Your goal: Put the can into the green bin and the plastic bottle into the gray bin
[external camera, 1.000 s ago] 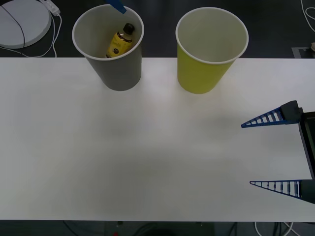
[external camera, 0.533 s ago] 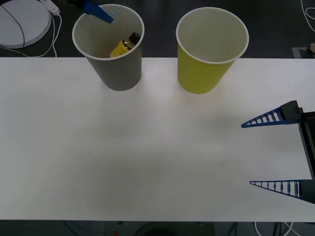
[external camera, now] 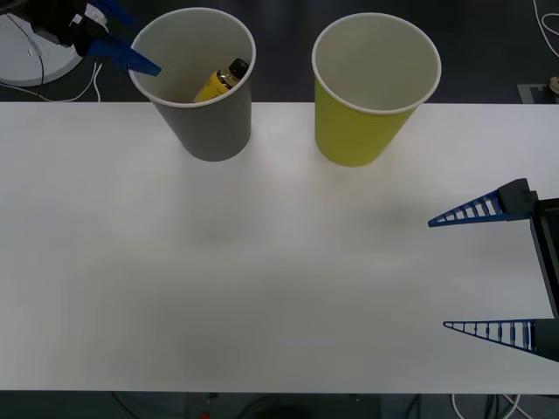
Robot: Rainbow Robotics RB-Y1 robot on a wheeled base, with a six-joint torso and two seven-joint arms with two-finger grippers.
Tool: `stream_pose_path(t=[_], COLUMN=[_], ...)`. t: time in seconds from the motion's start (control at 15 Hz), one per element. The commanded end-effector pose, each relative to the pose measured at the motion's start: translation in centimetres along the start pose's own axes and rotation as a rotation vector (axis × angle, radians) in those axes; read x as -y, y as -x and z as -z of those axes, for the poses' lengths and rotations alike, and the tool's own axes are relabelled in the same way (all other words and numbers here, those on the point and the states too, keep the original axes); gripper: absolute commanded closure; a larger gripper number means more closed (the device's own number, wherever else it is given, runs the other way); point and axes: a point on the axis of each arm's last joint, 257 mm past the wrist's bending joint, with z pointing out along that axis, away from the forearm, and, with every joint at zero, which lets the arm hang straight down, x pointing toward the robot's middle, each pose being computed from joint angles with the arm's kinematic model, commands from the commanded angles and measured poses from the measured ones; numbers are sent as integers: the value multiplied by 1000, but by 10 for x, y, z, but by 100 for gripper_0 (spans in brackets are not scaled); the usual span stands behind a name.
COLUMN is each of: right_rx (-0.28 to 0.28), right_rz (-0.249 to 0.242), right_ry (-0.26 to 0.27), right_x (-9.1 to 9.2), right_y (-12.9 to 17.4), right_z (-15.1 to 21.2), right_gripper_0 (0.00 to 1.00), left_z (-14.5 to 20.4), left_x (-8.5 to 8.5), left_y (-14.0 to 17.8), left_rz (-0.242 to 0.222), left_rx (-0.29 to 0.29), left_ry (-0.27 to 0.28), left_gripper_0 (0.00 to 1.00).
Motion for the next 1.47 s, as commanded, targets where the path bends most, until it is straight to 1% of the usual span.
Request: stream_pose_path(t=[0.07, 0.27, 0.4, 0.53, 0.67, 0.8, 1.13, 1.47], right_rx=[0, 0, 0, 0, 0, 0, 0, 0], right_rz=[0, 0, 0, 0, 0, 0, 0, 0], right_ry=[0, 0, 0, 0, 0, 0, 0, 0], right_x=[0, 0, 0, 0, 0, 0, 0, 0], right_y=[0, 0, 0, 0, 0, 0, 0, 0], right_z=[0, 0, 0, 0, 0, 0, 0, 0], right_gripper_0=[0, 0, 0, 0, 0, 0, 0, 0], left_z=[9, 14, 15, 16, 13, 9, 11, 18], left_x=[13, 26, 33, 39, 42, 43, 54, 78], left_y=[-15, -29, -34, -37, -37, -40, -52, -78], left_rz=[-16, -49, -66, -67, -60, -60, -105, -195], left_rx=[43, 78, 90, 102, 149, 182, 215, 203], left_ry=[-62, -111, -131, -145, -152, -153, -106, -69], left_gripper_0=[0, 0, 0, 0, 0, 0, 0, 0])
